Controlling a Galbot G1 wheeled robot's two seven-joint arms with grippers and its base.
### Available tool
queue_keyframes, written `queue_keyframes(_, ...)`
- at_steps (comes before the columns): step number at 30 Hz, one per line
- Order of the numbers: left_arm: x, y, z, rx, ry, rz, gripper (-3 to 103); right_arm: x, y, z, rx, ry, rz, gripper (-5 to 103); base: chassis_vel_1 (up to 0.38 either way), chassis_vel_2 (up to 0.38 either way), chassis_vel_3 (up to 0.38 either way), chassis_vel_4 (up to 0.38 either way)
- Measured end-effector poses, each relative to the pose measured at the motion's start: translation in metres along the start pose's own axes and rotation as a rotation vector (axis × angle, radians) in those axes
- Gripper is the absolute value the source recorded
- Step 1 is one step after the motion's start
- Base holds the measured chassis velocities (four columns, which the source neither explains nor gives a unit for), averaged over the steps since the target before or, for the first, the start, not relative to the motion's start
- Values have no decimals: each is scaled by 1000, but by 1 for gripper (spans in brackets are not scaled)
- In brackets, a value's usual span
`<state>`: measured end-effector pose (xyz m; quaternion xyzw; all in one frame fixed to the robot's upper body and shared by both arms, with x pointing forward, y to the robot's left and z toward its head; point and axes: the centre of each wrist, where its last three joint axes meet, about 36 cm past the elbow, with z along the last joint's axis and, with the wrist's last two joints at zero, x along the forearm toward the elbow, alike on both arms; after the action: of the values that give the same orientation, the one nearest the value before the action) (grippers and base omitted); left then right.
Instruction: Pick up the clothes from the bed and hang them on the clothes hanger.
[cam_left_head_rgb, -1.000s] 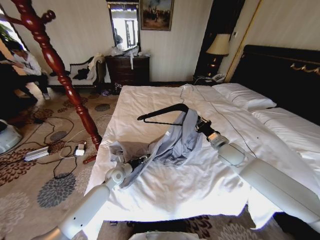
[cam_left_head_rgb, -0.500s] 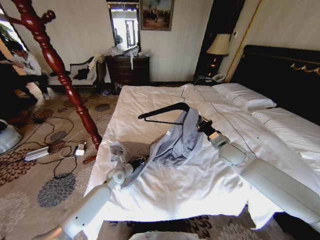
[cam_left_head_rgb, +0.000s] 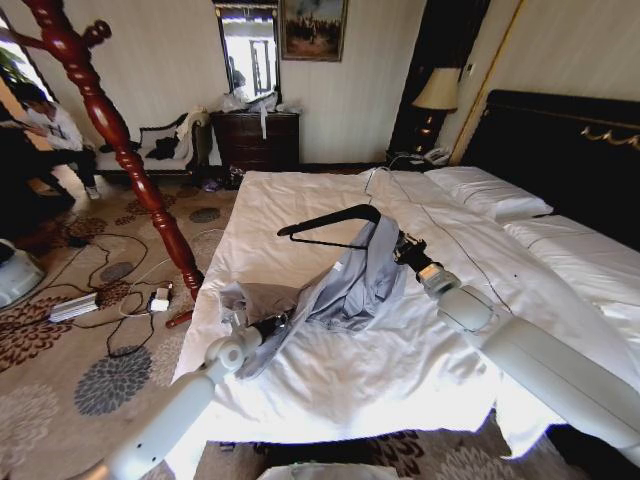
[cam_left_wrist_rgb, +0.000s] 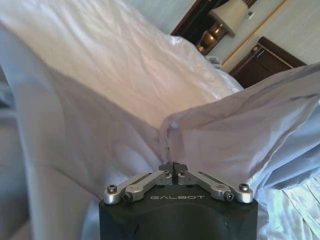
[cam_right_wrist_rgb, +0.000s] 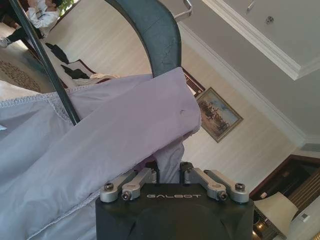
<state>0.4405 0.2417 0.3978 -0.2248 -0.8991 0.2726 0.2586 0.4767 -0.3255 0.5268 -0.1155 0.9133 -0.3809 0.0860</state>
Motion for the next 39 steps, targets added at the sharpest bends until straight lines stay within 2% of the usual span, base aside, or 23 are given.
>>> queue_keyframes(3, 14, 0, -14, -23, -28, -3, 0, 0, 0, -1, -5, 0, 2, 18, 0, 0, 0, 0)
queue_keyframes(7, 40, 0, -53, -77, -89, -13, 0, 2, -4, -1, -6, -4, 9, 18, 0, 0, 0, 0)
queue_keyframes(9, 46, -1, -63, -88, -103, -13, 0, 3, -4, -1, 0, -8, 8, 18, 0, 0, 0, 0)
queue_keyframes(12, 58, -13, -97, -123, -149, -6, 0, 6, -3, 0, 27, -22, -5, 18, 0, 0, 0, 0)
queue_keyframes(19, 69, -38, -138, -163, -213, 14, 0, 8, 3, 2, 55, -39, -29, 18, 0, 0, 0, 0)
queue_keyframes(22, 85, -53, -162, -188, -237, 41, 0, 6, 2, 4, 96, -51, -45, 18, 0, 0, 0, 0)
queue_keyframes(23, 85, -53, -162, -188, -237, 41, 0, 6, 2, 4, 96, -51, -45, 18, 0, 0, 0, 0)
queue_keyframes(27, 104, -73, -185, -227, -262, 70, 0, 6, 4, 10, 114, -44, -57, 18, 0, 0, 0, 0)
queue_keyframes(28, 104, -73, -185, -227, -262, 70, 0, 6, 4, 10, 114, -44, -57, 18, 0, 0, 0, 0)
queue_keyframes(33, 119, -100, -194, -280, -269, 103, 0, 6, 14, 14, 124, -32, -95, 18, 0, 0, 0, 0)
queue_keyframes(36, 119, -103, -196, -286, -273, 104, 0, 6, 16, 14, 126, -32, -101, 18, 0, 0, 0, 0)
queue_keyframes(37, 121, -110, -199, -296, -278, 112, 0, 4, 18, 13, 131, -33, -109, 18, 0, 0, 0, 0)
queue_keyframes(38, 128, -125, -198, -325, -264, 138, 0, 0, 22, 12, 134, -24, -118, 18, 0, 0, 0, 0)
queue_keyframes(39, 130, -129, -195, -337, -253, 147, 0, -1, 24, 12, 133, -19, -122, 18, 0, 0, 0, 0)
